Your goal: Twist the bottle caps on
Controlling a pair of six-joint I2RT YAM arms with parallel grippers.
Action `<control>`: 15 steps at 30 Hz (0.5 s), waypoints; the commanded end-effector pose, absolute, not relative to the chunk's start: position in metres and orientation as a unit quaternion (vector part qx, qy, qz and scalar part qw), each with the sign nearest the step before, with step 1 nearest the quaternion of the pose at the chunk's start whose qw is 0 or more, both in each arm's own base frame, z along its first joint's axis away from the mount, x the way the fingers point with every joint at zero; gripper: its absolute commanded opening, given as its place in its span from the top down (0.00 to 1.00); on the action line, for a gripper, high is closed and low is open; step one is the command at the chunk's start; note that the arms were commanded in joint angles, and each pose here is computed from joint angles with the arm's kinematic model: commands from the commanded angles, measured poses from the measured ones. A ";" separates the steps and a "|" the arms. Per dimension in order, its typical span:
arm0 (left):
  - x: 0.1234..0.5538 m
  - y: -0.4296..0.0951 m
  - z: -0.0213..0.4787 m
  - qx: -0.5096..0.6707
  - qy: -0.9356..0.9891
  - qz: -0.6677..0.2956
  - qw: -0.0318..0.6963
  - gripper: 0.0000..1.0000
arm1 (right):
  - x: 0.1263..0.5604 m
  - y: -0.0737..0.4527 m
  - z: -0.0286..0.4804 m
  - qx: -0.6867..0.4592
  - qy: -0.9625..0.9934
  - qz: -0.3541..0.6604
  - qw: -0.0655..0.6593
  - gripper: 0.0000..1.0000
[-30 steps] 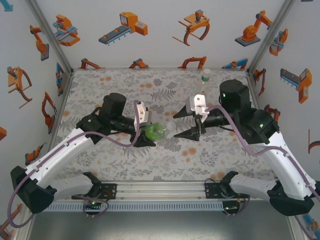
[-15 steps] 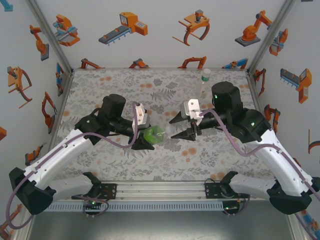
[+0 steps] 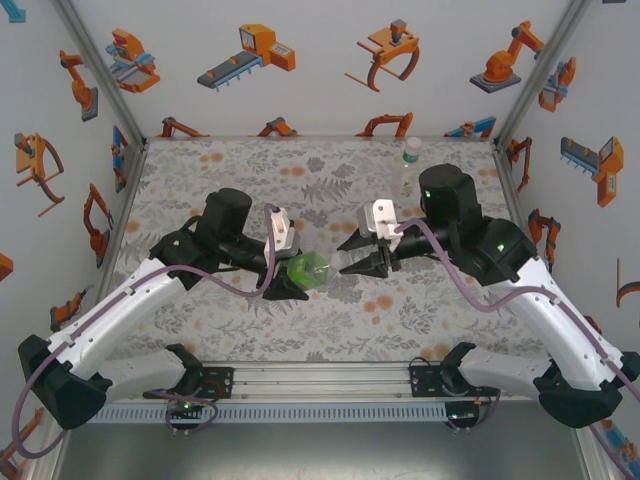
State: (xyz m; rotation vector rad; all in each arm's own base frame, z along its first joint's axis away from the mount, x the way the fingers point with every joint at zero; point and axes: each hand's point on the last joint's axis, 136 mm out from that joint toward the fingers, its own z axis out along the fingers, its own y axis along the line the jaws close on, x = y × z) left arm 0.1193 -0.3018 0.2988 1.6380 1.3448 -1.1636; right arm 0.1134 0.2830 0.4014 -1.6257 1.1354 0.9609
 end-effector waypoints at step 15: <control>0.125 -0.306 0.302 0.637 0.511 -0.440 0.373 1.00 | 0.128 0.283 0.411 -0.532 0.543 0.447 0.471 1.00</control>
